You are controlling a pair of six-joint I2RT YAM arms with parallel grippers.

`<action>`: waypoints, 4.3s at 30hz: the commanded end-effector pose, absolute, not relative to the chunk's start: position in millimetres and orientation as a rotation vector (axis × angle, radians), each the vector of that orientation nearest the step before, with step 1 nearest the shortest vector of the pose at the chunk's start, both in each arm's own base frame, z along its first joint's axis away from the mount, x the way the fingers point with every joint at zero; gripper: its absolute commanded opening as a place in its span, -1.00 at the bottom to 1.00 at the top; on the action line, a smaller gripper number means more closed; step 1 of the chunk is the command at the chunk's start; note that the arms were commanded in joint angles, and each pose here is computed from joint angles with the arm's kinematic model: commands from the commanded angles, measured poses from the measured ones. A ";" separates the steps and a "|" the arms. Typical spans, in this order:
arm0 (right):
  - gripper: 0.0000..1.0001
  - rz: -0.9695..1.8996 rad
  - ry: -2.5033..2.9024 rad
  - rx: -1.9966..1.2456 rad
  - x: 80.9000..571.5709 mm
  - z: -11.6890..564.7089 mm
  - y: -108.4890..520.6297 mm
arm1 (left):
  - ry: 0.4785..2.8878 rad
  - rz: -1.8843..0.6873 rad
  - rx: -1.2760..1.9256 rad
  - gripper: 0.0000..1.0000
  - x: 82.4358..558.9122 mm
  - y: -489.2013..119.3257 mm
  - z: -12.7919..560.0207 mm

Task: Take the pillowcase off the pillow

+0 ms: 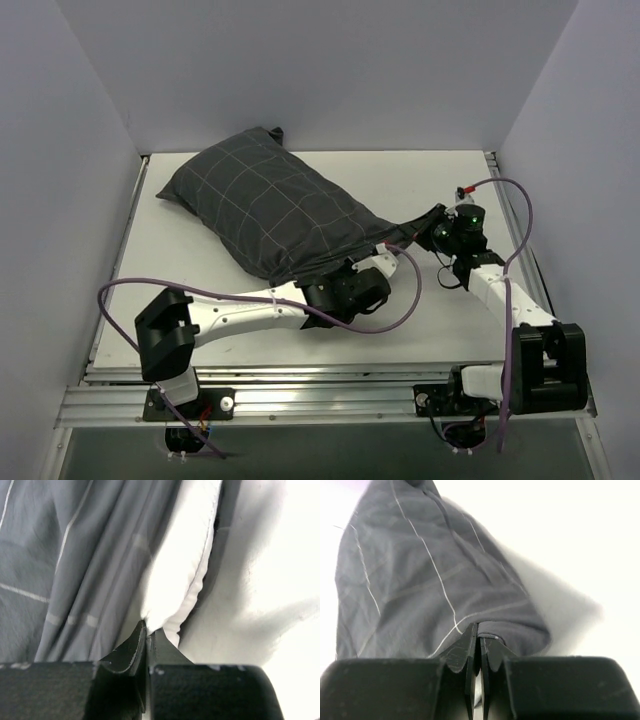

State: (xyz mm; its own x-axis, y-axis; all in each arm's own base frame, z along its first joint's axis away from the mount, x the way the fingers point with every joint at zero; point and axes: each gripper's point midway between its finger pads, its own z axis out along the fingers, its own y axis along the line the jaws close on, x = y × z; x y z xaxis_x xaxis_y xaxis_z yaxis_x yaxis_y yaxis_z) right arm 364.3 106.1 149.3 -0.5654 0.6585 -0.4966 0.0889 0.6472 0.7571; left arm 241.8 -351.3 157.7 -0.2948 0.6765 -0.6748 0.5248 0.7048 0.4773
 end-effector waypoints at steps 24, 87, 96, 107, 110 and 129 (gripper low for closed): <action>-1.00 0.959 1.947 0.443 338.1 124.1 149.7 | 1.948 -0.302 0.397 -0.95 250.2 -335.7 255.7; 0.70 1.039 2.011 0.469 285.0 182.0 172.7 | 1.890 -0.893 0.420 -0.95 268.6 -403.7 261.5; 0.85 1.131 1.955 0.447 299.6 184.4 187.1 | 1.895 -0.907 0.431 -0.95 262.7 -400.5 260.0; 0.93 1.240 1.981 0.423 306.5 160.2 215.2 | 1.808 -0.984 0.466 -0.95 254.6 -404.8 280.5; 0.93 1.286 1.948 0.379 311.1 168.7 226.7 | 1.793 -1.027 0.507 -0.95 245.8 -409.3 279.5; -1.00 1.212 1.935 0.252 330.8 222.7 253.7 | 1.768 -0.879 0.440 0.69 212.0 -316.3 327.3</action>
State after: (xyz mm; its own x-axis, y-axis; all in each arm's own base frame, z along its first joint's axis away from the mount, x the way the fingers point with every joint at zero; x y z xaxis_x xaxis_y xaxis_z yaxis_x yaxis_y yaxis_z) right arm 321.0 255.9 167.4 -0.7233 0.5372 -0.4339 -0.1340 0.5071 0.8514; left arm 218.1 -341.2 275.1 -0.4290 -0.0302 -0.9028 0.6743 0.6544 -0.3422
